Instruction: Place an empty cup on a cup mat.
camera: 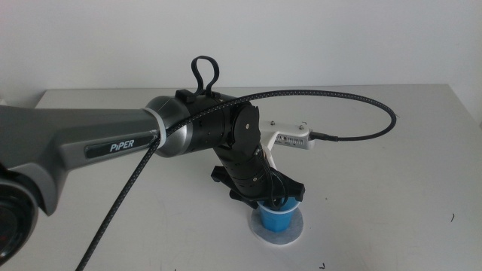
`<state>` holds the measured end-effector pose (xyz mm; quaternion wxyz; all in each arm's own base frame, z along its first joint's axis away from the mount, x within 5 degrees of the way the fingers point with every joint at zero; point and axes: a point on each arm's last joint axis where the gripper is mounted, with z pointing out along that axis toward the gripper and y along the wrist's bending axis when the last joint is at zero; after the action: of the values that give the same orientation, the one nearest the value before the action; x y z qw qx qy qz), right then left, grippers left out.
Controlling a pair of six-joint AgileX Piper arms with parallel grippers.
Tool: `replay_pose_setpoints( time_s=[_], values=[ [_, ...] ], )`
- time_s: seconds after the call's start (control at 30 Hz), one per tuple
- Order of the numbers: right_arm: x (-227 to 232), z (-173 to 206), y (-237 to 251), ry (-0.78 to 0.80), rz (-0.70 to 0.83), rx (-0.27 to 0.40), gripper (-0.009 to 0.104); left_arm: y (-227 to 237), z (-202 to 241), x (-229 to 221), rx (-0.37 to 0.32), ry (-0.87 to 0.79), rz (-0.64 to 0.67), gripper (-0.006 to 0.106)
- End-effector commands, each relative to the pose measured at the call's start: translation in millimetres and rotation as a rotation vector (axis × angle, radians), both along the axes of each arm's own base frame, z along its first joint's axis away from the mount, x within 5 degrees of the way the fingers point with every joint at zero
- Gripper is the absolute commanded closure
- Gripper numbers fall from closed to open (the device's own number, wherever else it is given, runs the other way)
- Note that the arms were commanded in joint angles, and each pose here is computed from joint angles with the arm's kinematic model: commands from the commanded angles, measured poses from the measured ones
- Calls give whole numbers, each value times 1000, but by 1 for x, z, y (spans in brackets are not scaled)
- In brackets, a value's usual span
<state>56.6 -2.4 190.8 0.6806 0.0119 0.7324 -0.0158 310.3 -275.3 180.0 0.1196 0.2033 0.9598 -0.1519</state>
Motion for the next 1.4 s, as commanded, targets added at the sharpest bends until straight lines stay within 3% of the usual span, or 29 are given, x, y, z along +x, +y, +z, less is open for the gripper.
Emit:
replay_pose_setpoints(
  time_s=[0.0, 0.1, 0.33, 0.43, 0.77, 0.97, 1.17, 1.37],
  values=[
    [-2, 11, 0, -109, 2, -23, 1, -4, 33, 0, -76, -73, 7, 44],
    [-2, 11, 0, -109, 2, -23, 1, -2, 40, -2, -80, -89, -1, 28],
    [-2, 11, 0, -109, 2, -23, 1, 8, 82, -8, -110, -213, -27, 10],
    [-2, 11, 0, -109, 2, -23, 1, 15, 105, -14, -123, -277, -38, -5],
    [-2, 11, 0, -109, 2, -23, 1, 60, 216, -57, -289, -576, -16, -5],
    [-2, 11, 0, -109, 2, -23, 1, 101, 263, -88, -216, -797, -39, -5],
    [-2, 11, 0, -109, 2, -23, 1, 138, 289, -120, -143, -882, -12, -5],
    [-2, 11, 0, -109, 2, -23, 1, 192, 290, -144, -120, -917, 134, -5]
  ],
)
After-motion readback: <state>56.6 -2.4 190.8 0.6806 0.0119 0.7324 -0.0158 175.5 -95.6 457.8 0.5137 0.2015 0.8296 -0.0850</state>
